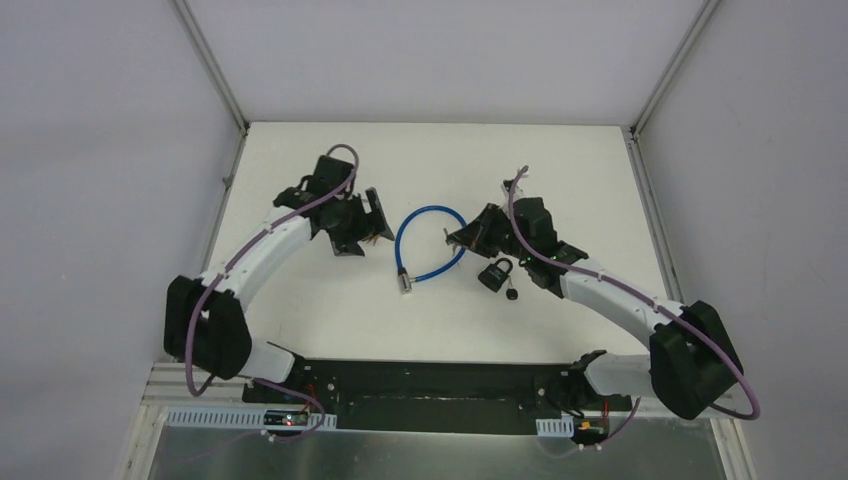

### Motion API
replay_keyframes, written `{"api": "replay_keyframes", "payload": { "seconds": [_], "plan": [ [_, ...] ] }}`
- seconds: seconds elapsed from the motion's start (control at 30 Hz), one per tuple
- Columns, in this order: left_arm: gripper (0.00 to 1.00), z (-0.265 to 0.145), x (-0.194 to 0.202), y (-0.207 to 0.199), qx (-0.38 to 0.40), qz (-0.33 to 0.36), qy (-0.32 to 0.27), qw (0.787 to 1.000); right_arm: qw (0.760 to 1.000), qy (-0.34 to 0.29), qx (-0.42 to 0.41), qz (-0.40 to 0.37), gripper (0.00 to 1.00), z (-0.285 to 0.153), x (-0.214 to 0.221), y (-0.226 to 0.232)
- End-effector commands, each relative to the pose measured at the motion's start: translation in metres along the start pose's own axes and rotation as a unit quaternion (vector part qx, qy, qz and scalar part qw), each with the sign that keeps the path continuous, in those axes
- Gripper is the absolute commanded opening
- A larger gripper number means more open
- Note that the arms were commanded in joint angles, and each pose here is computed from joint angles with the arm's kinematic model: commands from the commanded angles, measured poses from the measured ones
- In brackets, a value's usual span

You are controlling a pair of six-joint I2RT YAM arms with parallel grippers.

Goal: Unlock with the key

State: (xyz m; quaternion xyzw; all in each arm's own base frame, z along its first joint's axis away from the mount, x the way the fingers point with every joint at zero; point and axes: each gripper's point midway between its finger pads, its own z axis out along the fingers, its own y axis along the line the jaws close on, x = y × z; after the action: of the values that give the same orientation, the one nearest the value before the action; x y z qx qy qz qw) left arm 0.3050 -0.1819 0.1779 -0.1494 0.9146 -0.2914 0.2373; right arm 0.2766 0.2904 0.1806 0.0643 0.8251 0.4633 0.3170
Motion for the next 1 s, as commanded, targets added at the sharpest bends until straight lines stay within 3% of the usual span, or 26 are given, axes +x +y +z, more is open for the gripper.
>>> {"api": "replay_keyframes", "payload": {
  "seconds": [0.0, 0.33, 0.53, 0.77, 0.97],
  "plan": [
    [0.79, 0.039, 0.030, 0.009, -0.051, 0.019, 0.055, 0.997, 1.000, -0.007, 0.026, -0.014, 0.00, -0.013, 0.002, -0.017],
    [0.70, 0.105, 0.082, 0.015, -0.130, 0.027, 0.121, 0.984, 0.999, -0.013, 0.051, -0.007, 0.00, -0.018, 0.000, -0.034],
    [0.60, 0.117, 0.082, 0.036, -0.184, 0.004, 0.094, 0.978, 0.998, -0.002, 0.056, -0.004, 0.00, -0.016, 0.004, -0.040],
    [0.36, 0.129, 0.091, 0.047, -0.220, -0.051, 0.086, 0.970, 0.998, 0.016, 0.060, -0.001, 0.00, -0.009, 0.008, -0.047],
    [0.40, 0.135, 0.102, 0.051, -0.229, -0.036, 0.103, 0.967, 0.998, 0.021, 0.056, -0.003, 0.00, -0.007, 0.007, -0.046]
  ]
}}
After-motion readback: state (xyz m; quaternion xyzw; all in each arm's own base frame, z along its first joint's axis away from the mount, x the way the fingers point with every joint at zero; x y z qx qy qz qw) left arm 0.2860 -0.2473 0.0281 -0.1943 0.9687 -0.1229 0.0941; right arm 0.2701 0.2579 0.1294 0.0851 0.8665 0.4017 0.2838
